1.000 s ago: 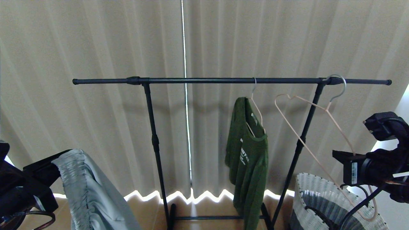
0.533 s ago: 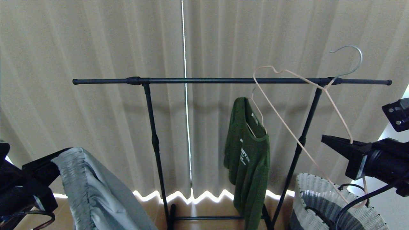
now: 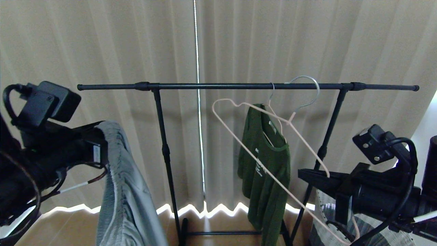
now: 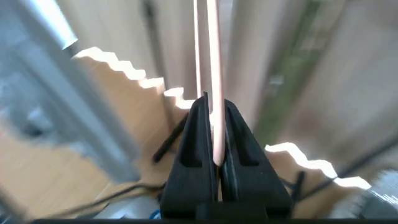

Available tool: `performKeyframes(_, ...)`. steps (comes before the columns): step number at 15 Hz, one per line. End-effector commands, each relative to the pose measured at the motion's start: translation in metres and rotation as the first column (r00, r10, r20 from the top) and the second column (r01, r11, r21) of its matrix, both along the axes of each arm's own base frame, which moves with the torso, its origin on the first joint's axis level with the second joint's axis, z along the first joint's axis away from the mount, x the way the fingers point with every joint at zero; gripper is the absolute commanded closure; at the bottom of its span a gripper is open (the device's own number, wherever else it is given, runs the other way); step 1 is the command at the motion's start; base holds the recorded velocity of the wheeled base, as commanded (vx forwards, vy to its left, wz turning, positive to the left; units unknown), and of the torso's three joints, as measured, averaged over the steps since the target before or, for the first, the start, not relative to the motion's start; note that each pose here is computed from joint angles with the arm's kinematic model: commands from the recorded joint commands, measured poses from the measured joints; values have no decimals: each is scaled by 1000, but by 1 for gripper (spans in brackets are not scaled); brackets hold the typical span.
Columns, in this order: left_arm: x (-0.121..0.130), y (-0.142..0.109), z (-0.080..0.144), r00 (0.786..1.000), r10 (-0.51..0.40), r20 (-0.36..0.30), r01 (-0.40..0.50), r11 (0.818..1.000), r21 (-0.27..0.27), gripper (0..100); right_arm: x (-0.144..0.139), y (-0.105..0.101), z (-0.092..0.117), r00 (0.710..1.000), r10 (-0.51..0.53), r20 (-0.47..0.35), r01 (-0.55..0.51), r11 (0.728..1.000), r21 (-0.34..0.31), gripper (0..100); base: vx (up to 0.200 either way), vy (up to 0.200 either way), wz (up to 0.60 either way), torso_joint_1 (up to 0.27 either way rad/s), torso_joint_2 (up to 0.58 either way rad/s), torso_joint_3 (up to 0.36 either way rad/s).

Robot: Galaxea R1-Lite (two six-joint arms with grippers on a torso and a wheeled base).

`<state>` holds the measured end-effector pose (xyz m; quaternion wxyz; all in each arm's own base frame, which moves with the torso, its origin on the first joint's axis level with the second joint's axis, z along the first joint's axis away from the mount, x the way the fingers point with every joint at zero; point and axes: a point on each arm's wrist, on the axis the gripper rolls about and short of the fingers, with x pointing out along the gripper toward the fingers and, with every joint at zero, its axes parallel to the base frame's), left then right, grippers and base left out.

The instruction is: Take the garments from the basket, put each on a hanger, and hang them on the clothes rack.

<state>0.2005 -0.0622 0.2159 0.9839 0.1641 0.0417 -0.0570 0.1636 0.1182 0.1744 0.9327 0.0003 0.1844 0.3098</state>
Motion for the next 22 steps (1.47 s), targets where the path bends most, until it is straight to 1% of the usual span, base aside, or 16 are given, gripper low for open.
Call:
performKeyframes(1, 46, -22, -6, 997, 49, -52, -51, 998, -30, 100, -8, 18, -5, 995, 97, -23, -97, 995, -11, 100, 0, 0, 0, 0, 0, 0)
performKeyframes(3, 58, -27, -6, 996, 73, -53, -76, 996, -52, 100, -15, 25, -5, 990, 141, -25, -141, 990, -8, 100, 0, 0, 0, 0, 0, 0)
performKeyframes(4, 69, -35, -5, 995, 87, -52, -91, 993, -81, 100, -23, 35, -6, 980, 198, -38, -198, 980, 1, 100, 0, 0, 0, 0, 0, 0)
performKeyframes(7, 80, -46, 0, 993, 110, -32, -112, 989, -92, 100, -39, 50, -5, 958, 277, -73, -274, 961, 47, 100, 0, 0, 0, 0, 0, 0)
performKeyframes(9, 89, -49, 3, 992, 126, -20, -128, 987, -97, 100, -41, 53, -8, 953, 290, -85, -287, 957, 42, 100, 0, 0, 0, 0, 0, 0)
performKeyframes(11, 90, -53, 5, 993, 117, -12, -118, 988, -101, 100, -40, 57, -12, 950, 296, -102, -295, 955, 31, 100, 0, 0, 0, 0, 0, 0)
performKeyframes(14, 89, -56, 5, 994, 105, -12, -106, 989, -103, 100, -38, 61, -15, 950, 292, -113, -292, 956, 20, 100, 0, 0, 0, 0, 0, 0)
performKeyframes(16, 87, -56, 6, 993, 115, -11, -116, 988, -98, 100, -34, 65, -17, 952, 282, -117, -282, 959, 13, 100, 0, 0, 0, 0, 0, 0)
performKeyframes(18, 86, -59, 5, 984, 173, -31, -175, 983, -63, 100, -23, 72, -14, 969, 226, -101, -227, 974, 1, 100, 0, 0, 0, 0, 0, 0)
performKeyframes(19, 85, -60, 4, 983, 175, -52, -178, 983, -48, 100, -16, 79, -14, 978, 182, -99, -183, 983, -3, 100, 0, 0, 0, 0, 0, 0)
performKeyframes(20, 84, -59, 5, 983, 175, -56, -178, 983, -43, 100, -12, 82, -13, 982, 157, -106, -157, 988, 11, 100, 0, 0, 0, 0, 0, 0)
performKeyframes(21, 83, -60, 8, 983, 172, -60, -175, 984, -40, 100, -6, 90, -9, 985, 119, -127, -113, 992, 51, 100, 0, 0, 0, 0, 0, 0)
performKeyframes(22, 81, -64, 8, 985, 159, -64, -161, 986, -37, 100, -3, 95, -9, 984, 111, -138, -102, 993, 67, 100, 0, 0, 0, 0, 0, 0)
